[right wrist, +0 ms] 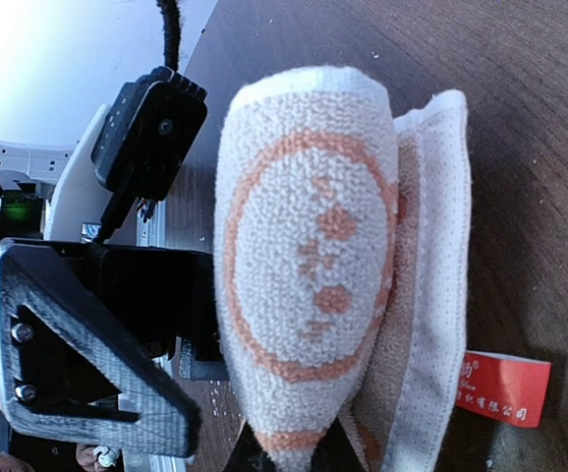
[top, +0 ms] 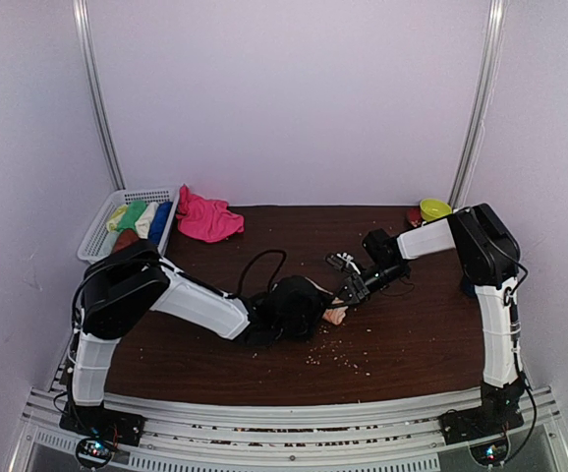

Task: Roll the towels
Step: Pick up the towel from the center of the board.

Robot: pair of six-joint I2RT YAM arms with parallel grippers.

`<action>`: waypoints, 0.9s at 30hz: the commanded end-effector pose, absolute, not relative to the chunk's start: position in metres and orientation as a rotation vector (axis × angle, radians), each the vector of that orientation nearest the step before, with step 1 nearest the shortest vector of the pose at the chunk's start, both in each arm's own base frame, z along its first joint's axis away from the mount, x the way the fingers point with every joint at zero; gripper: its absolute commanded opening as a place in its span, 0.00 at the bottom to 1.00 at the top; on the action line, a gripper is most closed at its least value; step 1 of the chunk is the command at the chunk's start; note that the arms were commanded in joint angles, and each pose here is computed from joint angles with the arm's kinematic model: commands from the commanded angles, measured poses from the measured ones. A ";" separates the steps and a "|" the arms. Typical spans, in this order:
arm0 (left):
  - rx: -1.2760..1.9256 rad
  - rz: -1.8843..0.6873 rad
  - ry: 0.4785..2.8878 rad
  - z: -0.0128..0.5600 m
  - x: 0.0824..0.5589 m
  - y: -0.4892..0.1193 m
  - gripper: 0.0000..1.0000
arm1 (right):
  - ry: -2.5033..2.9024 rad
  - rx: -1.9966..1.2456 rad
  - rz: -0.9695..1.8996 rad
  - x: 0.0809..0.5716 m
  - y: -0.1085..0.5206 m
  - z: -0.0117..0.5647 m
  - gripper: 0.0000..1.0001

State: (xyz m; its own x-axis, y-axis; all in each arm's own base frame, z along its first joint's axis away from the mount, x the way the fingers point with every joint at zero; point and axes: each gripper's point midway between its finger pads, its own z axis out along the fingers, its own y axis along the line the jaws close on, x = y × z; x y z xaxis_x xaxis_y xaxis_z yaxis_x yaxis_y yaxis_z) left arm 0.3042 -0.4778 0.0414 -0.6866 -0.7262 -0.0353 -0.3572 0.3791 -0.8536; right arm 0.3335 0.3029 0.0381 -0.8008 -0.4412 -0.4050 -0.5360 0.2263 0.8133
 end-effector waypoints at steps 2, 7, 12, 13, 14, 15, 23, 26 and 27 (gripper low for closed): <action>-0.960 -0.817 2.437 -0.065 0.285 -0.422 0.68 | 2.548 -0.950 1.436 0.335 0.283 -0.006 0.02; -0.982 -0.818 2.423 -0.073 0.289 -0.417 0.62 | 2.547 -0.951 1.447 0.334 0.283 -0.006 0.02; -0.980 -0.782 2.408 -0.076 0.294 -0.415 0.62 | 2.544 -0.955 1.483 0.330 0.285 -0.006 0.02; -0.976 -0.773 2.406 -0.077 0.295 -0.415 0.62 | 2.547 -0.957 1.492 0.328 0.285 -0.006 0.02; -0.973 -0.759 2.410 -0.079 0.296 -0.415 0.62 | 2.547 -0.958 1.497 0.328 0.285 -0.005 0.02; -0.967 -0.746 2.413 -0.080 0.297 -0.416 0.62 | 2.545 -0.960 1.506 0.327 0.285 -0.005 0.02; -0.929 -0.578 2.430 -0.089 0.291 -0.393 0.70 | 2.542 -0.978 1.553 0.322 0.286 -0.004 0.01; -0.908 -0.522 2.437 -0.091 0.285 -0.380 0.71 | 2.545 -0.973 1.565 0.321 0.286 -0.005 0.01; -0.902 -0.501 2.443 -0.093 0.283 -0.376 0.71 | 2.539 -0.968 1.583 0.320 0.286 -0.004 0.01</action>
State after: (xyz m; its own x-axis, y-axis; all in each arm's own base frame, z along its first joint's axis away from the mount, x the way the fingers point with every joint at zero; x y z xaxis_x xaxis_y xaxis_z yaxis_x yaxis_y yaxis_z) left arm 0.3222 -0.4837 0.0357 -0.6415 -0.7648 -0.0603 -0.3439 0.3568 -0.8686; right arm 0.3354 0.2992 0.0389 -0.7874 -0.4455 -0.4261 -0.5529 0.2048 0.8077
